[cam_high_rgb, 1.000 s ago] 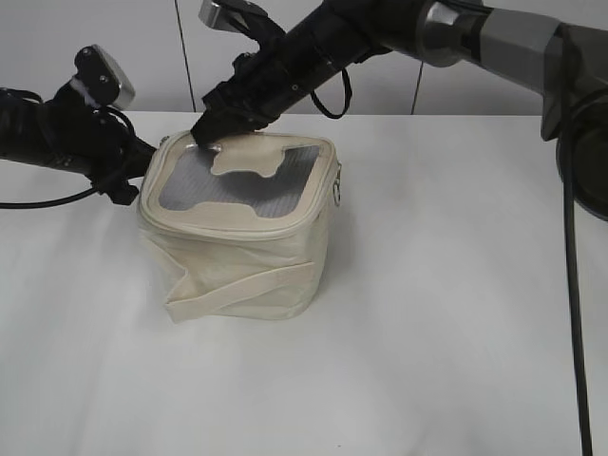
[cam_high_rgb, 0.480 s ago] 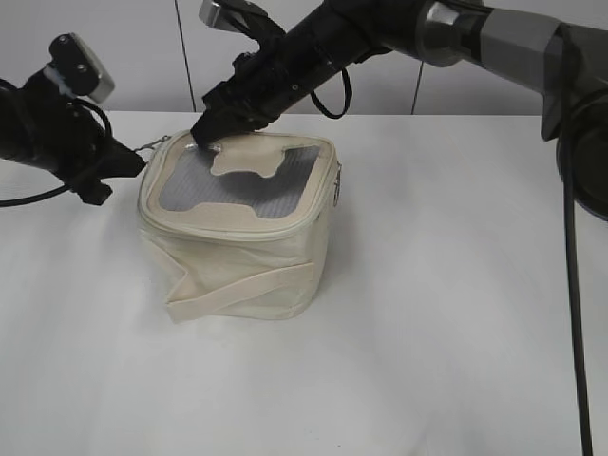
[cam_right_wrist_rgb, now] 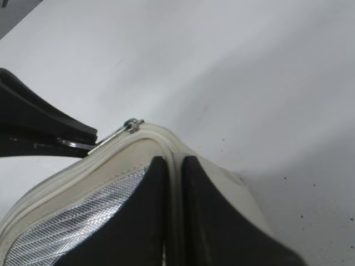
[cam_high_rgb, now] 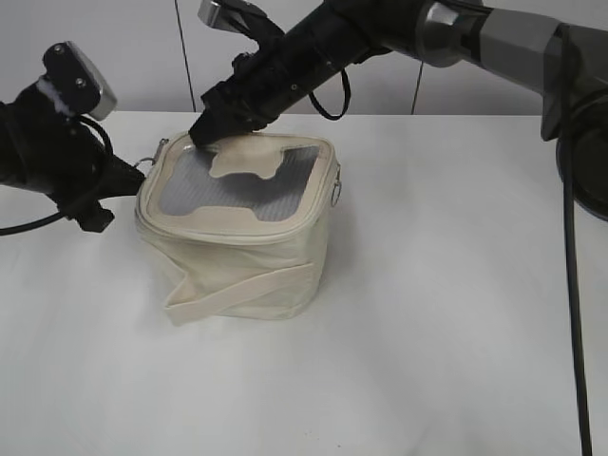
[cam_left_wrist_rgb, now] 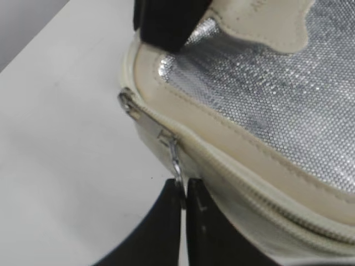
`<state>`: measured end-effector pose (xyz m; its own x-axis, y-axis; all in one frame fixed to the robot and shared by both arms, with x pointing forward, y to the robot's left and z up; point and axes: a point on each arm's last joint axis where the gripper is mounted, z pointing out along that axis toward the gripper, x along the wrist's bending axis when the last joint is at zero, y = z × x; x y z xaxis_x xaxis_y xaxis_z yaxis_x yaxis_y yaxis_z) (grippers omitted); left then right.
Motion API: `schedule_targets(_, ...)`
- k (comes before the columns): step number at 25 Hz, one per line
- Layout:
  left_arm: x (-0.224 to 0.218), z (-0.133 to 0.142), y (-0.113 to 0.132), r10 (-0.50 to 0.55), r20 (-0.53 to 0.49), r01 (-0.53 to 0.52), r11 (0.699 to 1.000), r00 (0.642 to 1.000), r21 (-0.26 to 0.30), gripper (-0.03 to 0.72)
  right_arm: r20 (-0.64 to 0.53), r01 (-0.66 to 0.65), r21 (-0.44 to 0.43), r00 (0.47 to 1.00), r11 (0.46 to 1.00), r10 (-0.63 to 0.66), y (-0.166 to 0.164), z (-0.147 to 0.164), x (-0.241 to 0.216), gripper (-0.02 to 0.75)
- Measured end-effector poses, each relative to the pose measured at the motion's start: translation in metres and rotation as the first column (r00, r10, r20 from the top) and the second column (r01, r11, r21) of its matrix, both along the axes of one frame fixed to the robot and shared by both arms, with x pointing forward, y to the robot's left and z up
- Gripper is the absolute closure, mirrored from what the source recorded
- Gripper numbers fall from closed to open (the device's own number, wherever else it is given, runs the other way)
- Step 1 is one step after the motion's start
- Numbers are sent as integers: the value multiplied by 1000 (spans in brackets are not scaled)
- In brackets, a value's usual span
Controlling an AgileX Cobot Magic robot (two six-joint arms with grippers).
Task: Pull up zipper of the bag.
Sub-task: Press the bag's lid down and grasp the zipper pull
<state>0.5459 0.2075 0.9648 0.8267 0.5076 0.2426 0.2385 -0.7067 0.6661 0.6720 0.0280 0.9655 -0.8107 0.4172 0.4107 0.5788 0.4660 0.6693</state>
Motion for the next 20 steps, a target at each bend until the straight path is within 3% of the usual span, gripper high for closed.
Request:
schedule_targets(8, -38, -14, 7, 78, -36, -76, 996, 996, 49, 692, -8, -5, 4, 1000, 1000, 5, 0, 0, -1, 681)
schedule_targets(20, -94, -3, 16, 98, -48, -99, 995, 994, -19, 692, -10, 0, 9, 1000, 1000, 0, 1, 1, -1, 681)
